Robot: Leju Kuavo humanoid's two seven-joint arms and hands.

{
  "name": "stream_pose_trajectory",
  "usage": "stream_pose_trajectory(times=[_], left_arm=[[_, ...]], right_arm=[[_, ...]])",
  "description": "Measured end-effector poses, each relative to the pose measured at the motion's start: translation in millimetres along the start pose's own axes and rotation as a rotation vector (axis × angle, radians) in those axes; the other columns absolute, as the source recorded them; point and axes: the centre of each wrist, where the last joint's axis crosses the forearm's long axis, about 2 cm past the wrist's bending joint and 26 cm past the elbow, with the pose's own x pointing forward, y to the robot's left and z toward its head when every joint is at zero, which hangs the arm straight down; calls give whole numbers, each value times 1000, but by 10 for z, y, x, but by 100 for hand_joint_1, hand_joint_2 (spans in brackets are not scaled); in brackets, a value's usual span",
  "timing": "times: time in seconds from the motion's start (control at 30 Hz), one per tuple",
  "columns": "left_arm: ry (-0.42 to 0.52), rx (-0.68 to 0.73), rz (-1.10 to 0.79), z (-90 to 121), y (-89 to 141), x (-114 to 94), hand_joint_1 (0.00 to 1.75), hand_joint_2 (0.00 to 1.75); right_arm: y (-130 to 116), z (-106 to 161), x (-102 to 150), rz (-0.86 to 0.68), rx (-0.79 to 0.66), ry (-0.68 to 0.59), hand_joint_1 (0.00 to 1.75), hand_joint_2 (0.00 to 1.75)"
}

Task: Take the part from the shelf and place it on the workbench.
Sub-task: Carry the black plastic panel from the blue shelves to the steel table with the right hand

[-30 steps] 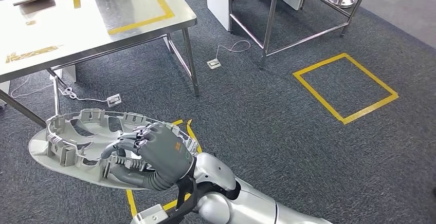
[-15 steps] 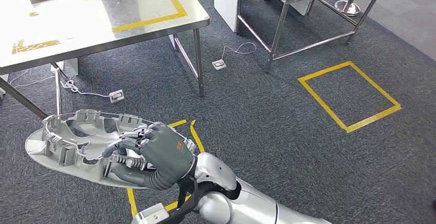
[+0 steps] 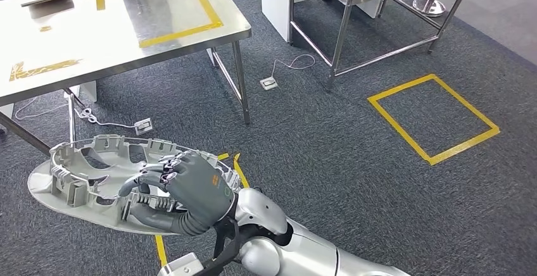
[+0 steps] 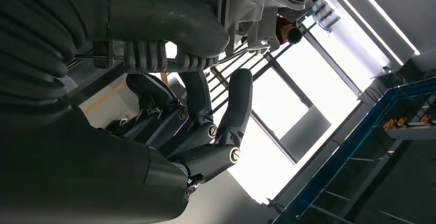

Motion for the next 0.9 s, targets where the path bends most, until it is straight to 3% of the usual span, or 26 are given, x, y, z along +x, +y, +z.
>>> stream_pose_trajectory(times=[0.9], left_arm=[[-3,-4,-4,4,-20,-7,0,175]], right_arm=[[3,-20,14,-3,-4,-4,175,175]])
